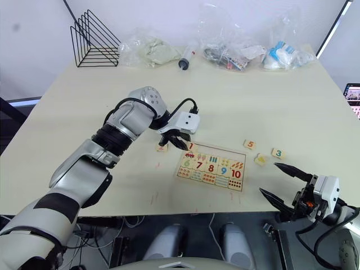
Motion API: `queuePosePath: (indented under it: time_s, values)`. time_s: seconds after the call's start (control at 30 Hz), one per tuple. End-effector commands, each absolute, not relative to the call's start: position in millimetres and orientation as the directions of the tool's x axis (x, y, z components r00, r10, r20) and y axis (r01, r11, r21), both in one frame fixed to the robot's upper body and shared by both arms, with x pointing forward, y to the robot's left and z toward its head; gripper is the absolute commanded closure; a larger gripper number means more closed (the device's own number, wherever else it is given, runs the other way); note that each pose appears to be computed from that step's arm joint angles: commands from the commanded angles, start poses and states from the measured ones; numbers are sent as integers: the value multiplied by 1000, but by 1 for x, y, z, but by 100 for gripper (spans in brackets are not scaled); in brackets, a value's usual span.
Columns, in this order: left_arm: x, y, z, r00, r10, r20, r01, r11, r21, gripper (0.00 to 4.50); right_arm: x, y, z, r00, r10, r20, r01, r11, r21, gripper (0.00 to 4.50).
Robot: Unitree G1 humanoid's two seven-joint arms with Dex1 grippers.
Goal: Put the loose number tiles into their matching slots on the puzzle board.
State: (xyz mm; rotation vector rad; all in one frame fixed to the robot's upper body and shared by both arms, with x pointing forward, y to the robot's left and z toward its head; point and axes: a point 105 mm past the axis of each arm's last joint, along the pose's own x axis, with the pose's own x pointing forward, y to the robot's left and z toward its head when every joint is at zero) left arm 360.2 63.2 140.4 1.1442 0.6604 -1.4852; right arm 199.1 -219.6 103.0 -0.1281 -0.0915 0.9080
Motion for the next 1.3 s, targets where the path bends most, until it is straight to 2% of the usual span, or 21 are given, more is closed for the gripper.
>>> queuePosePath:
  time_s: [0.03,1.3]
  values:
    - [364,56,150,101,-392,-914,937,-270,219,357,197,-218,110,606,794,41,-776,602,-187,0]
    - [358,60,131,109,-343,-933,950,-241,199,357,200,-218,108,609,792,39,-773,604,-195,0]
